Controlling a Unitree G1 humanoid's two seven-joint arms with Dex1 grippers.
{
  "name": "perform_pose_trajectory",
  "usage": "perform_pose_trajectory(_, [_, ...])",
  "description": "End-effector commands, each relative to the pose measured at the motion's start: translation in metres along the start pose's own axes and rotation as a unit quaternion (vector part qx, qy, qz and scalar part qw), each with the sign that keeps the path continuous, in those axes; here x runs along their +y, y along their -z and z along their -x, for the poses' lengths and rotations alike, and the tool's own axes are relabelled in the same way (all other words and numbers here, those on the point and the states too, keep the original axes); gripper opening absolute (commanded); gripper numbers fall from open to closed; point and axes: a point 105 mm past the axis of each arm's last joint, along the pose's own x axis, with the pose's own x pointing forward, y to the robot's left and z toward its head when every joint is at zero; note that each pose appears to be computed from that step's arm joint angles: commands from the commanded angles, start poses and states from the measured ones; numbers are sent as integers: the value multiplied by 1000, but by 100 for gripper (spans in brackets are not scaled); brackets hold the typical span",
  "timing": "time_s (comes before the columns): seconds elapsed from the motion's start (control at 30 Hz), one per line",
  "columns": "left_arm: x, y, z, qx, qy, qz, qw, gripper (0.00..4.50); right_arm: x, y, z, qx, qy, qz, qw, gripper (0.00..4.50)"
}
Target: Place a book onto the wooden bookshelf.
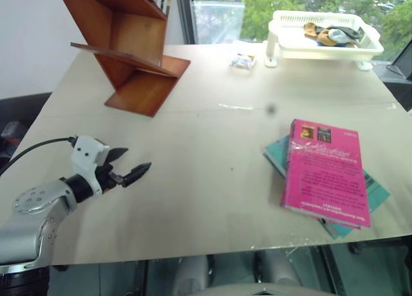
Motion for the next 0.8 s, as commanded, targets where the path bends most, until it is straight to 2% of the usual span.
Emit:
perform_pose_trajectory(0.03, [-2, -12, 3, -18, 0, -22, 1000, 447, -4, -15, -5, -10, -2, 30, 999, 450])
perform_pose_trajectory(0.17, [-3, -13, 0, -23, -3, -20, 1000, 447, -12, -21, -9, -6, -1, 38, 999, 450])
perform_pose_trajectory(0.37, [-8, -11, 0, -23, 7, -25, 999, 447, -9, -12, -8, 11, -8, 37, 999, 450])
perform_pose_trajectory(0.8, [-8, -21, -8, -34, 30, -37, 998, 447, -8, -14, -13, -3, -3, 35, 999, 450])
